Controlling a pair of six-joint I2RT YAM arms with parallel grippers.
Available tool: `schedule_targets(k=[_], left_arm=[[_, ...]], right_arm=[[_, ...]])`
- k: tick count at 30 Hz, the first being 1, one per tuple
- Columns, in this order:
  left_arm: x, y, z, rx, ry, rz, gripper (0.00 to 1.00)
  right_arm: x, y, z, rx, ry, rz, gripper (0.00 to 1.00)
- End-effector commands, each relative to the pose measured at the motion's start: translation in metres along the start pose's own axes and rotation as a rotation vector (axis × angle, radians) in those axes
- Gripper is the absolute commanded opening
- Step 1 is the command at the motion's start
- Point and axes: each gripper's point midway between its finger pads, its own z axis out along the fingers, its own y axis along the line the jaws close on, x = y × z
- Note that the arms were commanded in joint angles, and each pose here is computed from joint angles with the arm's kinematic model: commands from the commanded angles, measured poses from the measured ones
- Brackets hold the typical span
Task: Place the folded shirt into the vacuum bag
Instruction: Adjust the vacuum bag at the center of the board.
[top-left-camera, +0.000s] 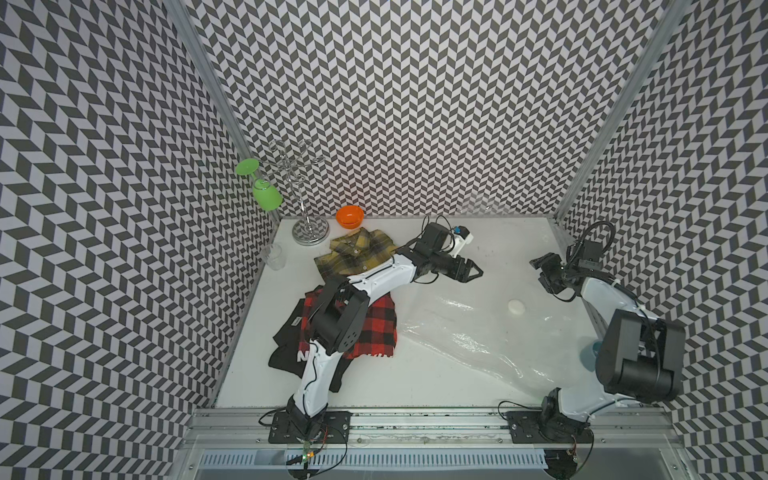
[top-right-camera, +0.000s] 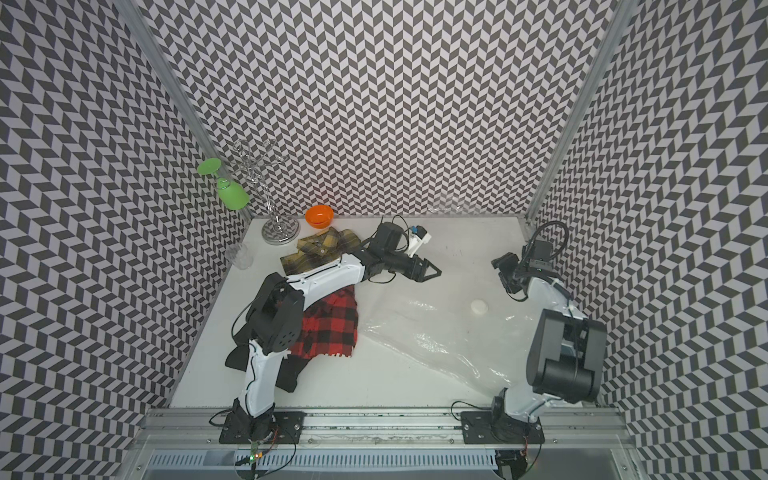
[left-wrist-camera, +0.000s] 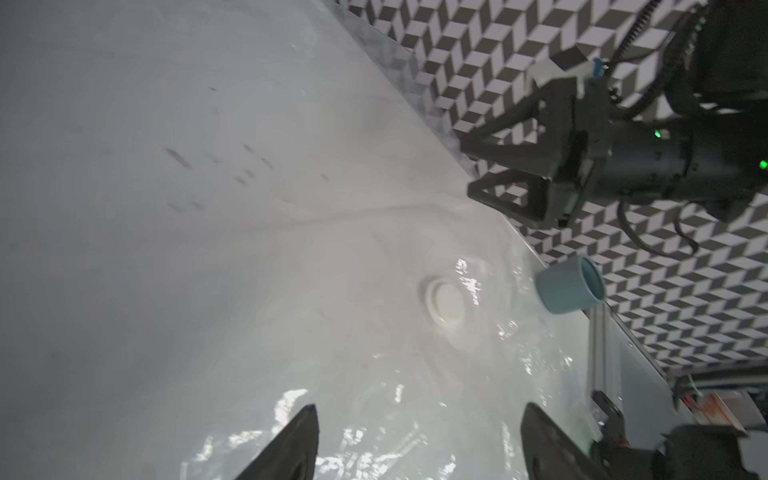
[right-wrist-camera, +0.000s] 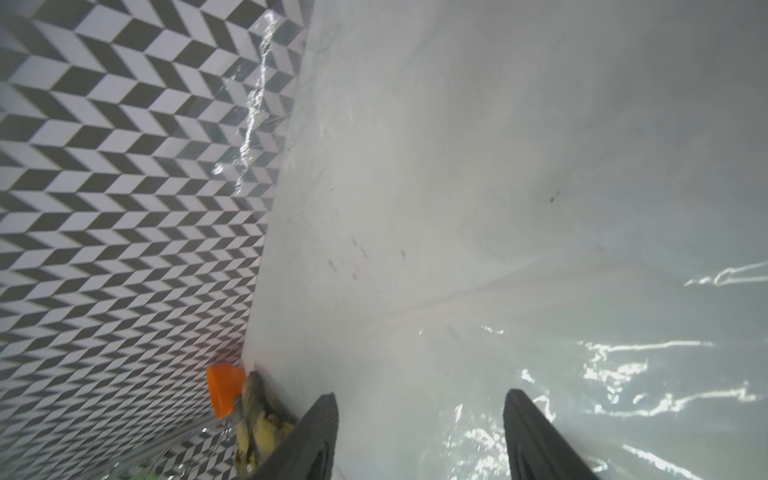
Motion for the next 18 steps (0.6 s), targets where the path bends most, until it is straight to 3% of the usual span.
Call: schedule_targets(k=[1,8,18], left_arm=[[0.005,0.038,0.016,-0.083,-0.015,-0.021,0.76],[0.034,0.05,0.021,-0.073,-0.038,-0.076,0.77],[0.111,0.049,-0.001,-0.086,0.032,-0.207,0.76]], right_arm=[[-0.03,0.004,0.022,0.034,-0.088,-0.026,0.64],[-0.032,0.003,0.066,0.075,-0.07,-0.029,0.64],[0.003,0.016,0.123,0.089,0.072,-0.076,0.64]])
